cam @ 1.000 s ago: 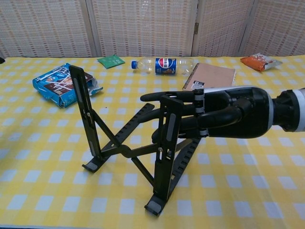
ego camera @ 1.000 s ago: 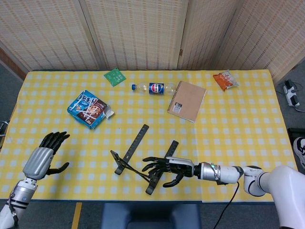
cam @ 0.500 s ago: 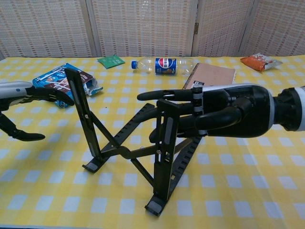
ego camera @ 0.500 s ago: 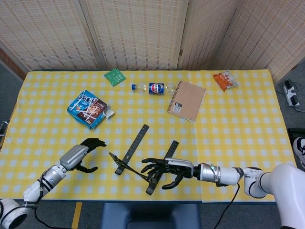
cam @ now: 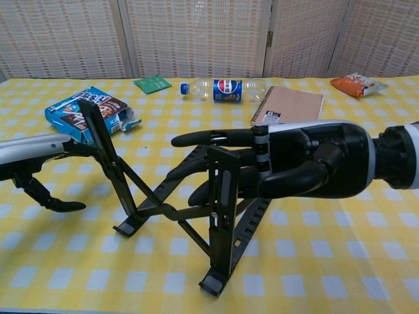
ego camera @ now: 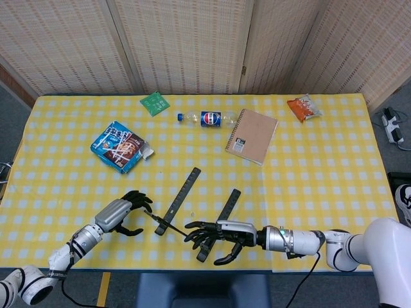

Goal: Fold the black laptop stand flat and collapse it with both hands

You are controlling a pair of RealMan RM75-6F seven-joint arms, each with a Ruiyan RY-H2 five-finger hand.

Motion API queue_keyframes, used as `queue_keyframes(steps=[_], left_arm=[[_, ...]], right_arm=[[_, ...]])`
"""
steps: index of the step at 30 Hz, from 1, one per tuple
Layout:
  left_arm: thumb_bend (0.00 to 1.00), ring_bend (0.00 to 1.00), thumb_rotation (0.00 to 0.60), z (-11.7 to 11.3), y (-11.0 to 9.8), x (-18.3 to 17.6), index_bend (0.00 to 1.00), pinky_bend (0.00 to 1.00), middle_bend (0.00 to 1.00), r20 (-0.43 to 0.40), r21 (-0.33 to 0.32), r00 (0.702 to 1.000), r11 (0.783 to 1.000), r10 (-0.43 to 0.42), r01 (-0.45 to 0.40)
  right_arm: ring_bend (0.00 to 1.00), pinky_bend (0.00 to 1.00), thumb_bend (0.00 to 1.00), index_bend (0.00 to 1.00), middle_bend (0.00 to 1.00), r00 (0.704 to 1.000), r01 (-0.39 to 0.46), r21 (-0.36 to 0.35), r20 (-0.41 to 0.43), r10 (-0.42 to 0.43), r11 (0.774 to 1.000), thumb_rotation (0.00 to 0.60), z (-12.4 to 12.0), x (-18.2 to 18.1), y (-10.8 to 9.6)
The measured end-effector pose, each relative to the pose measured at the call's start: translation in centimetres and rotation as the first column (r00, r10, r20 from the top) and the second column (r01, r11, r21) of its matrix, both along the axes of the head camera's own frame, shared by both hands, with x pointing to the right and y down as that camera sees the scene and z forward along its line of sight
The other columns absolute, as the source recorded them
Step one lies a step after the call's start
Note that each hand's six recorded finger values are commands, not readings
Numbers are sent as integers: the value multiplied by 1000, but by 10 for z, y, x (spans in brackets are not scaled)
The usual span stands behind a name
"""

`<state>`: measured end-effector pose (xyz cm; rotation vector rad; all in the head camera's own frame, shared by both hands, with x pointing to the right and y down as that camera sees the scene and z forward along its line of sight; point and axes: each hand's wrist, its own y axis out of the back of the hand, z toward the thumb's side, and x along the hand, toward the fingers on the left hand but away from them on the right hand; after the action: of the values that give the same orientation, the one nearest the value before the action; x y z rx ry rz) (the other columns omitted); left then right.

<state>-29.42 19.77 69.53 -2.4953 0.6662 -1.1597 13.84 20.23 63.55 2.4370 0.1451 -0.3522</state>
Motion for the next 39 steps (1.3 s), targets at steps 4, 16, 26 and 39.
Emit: queue_keyframes(steps=[4, 16, 26, 39], left_arm=[[363, 134, 600, 4, 1, 4, 403, 0, 253, -13, -6, 1000, 1000, -16, 16], [468, 134, 600, 13, 7, 30, 443, 0, 253, -83, -27, 996, 999, -24, 22], [470, 134, 600, 18, 8, 38, 473, 0, 256, -118, -20, 992, 999, -34, 32], [471, 151, 600, 20, 8, 38, 502, 0, 286, -109, 3, 993, 998, -55, 55]], right_arm=[[214, 51, 293, 0, 164, 1000, 5, 2, -1, -5, 1000, 600, 0, -2, 3], [211, 51, 293, 0, 164, 1000, 14, -4, -10, -14, 1000, 600, 3, -9, 7], [209, 51, 293, 0, 164, 1000, 4, -3, -25, -4, 1000, 600, 6, -6, 6], [209, 51, 293, 0, 164, 1000, -1, -4, -26, 1, 1000, 600, 6, -2, 6]])
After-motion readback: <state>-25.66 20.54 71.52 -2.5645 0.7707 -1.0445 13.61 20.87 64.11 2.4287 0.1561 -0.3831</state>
